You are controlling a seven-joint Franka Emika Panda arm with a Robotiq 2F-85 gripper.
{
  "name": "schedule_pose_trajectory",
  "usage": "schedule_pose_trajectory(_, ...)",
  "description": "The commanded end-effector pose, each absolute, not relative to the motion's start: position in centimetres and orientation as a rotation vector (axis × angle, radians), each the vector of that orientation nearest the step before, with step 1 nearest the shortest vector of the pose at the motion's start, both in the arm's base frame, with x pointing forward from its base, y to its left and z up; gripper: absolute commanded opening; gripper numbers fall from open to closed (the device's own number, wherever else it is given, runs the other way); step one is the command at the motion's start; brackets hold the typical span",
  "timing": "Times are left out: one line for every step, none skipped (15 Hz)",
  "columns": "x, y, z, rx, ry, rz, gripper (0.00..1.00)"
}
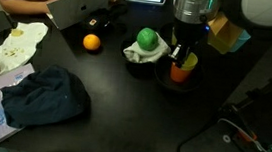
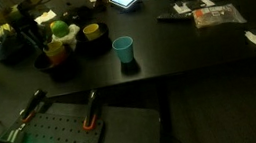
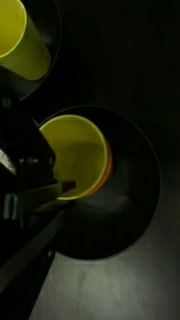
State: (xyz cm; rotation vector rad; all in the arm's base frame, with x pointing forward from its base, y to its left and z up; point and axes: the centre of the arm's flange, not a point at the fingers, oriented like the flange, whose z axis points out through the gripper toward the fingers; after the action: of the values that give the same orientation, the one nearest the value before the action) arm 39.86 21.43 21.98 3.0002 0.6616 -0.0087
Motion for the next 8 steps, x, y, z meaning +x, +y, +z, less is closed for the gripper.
schedule_pose_trajectory(39.8,21.5,24.0,2.984,0.657,0.034,0.14)
schedule_pose_trajectory(39.9,21.4,23.9,2.988,0.650,0.023,0.14)
schedule_pose_trajectory(39.9,21.3,23.7,2.990,0.643,0.013,0.15)
schedule_pose_trajectory(39.9,21.3,23.5,2.997,0.641,-0.002,0.15)
schedule_pose_trajectory(39.9,21.2,23.2,2.999,0.636,-0.002,0.15)
schedule_pose_trajectory(39.9,21.2,22.9,2.999,0.633,-0.001,0.15)
schedule_pose_trajectory(39.9,21.2,22.8,3.000,0.634,-0.005,0.16)
schedule_pose_trajectory(39.9,21.1,22.6,3.001,0.629,-0.009,0.16)
